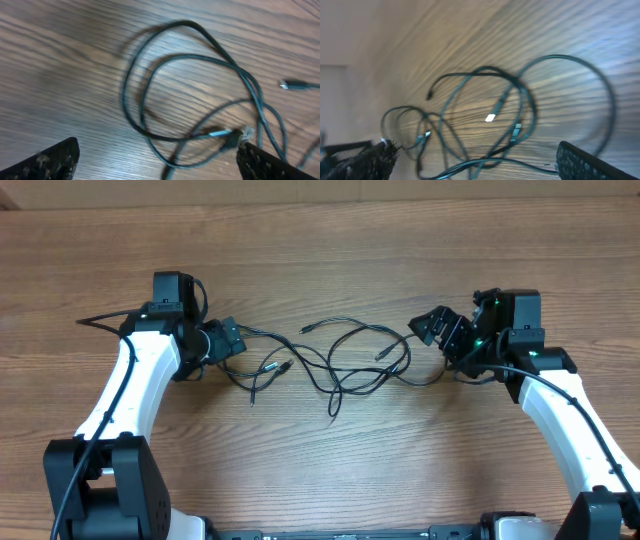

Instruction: Untangle cables

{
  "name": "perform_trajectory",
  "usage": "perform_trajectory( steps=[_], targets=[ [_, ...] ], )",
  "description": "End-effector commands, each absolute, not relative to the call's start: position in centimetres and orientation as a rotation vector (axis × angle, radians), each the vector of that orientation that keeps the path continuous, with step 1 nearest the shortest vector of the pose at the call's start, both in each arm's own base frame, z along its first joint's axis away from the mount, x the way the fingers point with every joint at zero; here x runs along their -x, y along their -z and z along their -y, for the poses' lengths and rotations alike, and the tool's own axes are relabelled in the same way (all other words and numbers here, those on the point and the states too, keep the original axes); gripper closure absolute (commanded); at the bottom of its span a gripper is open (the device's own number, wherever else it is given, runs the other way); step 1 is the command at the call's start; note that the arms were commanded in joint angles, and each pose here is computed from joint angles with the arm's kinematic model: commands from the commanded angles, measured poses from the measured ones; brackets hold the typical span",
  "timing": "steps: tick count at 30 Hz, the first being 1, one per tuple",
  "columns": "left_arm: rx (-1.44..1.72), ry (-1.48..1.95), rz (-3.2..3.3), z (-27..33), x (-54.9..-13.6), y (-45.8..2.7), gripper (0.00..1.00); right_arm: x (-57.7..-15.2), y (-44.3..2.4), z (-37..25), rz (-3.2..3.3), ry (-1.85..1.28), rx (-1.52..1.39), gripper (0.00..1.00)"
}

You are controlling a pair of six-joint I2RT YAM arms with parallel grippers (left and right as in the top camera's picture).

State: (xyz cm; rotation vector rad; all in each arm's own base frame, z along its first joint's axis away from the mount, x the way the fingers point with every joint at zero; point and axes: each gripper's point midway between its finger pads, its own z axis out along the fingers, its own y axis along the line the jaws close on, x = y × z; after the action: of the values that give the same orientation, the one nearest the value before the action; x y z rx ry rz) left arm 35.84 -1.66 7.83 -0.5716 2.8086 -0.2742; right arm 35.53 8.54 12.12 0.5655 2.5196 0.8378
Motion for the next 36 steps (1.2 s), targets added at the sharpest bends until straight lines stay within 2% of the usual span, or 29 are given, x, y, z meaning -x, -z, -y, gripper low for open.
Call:
perform_trajectory(
  steps=[1,5,10,11,12,13,14,16,20,27,31,36],
  targets=[
    [0.334,0.496,-2.804,5.1,-36.2,-9.2,0.0,-36.3,-11.9,-6.6,-2.505,-0.669,-0.609,0.0],
    [0.108,0.731,-2.777,9.4,-35.7,-10.4,0.03,-36.2,-11.4,-6.2,-2.521,-0.635,-0.627,0.0],
    [-0.022,0.803,-2.777,13.2,-34.9,-10.8,0.1,-35.7,-10.4,-6.2,-2.561,-0.627,-0.646,0.0],
    [-0.049,0.813,-2.774,14.2,-34.8,-10.9,0.15,-35.6,-10.0,-6.2,-2.575,-0.623,-0.654,0.0],
    [-0.072,0.821,-2.77,15.1,-34.6,-11.0,0.3,-35.5,-9.8,-6.2,-2.581,-0.622,-0.657,0.0],
    [-0.099,0.829,-2.764,16.0,-34.5,-11.1,0.49,-35.5,-9.7,-6.2,-2.585,-0.621,-0.658,0.0],
    [-0.118,0.836,-2.759,16.7,-34.4,-11.2,0.63,-35.5,-9.6,-6.2,-2.587,-0.621,-0.66,0.0],
    [-0.156,0.845,-2.746,18.6,-34.2,-11.4,0.76,-35.5,-9.5,-6.2,-2.589,-0.62,-0.661,0.0],
    [-0.136,0.758,-2.737,20.5,-34.4,-11.0,0.77,-35.5,-9.5,-6.2,-2.588,-0.62,-0.66,0.0],
    [-0.167,0.718,-2.705,25.3,-34.3,-9.6,0.87,-35.5,-9.5,-6.2,-2.588,-0.62,-0.66,0.0],
    [-0.204,0.678,-2.817,27.0,-32.0,-6.4,0.93,-35.5,-9.5,-6.2,-2.588,-0.62,-0.66,0.0],
    [-0.275,0.635,-3.008,27.2,-28.0,-2.7,0.95,-35.5,-9.5,-6.2,-2.588,-0.62,-0.66,0.0]
  ],
)
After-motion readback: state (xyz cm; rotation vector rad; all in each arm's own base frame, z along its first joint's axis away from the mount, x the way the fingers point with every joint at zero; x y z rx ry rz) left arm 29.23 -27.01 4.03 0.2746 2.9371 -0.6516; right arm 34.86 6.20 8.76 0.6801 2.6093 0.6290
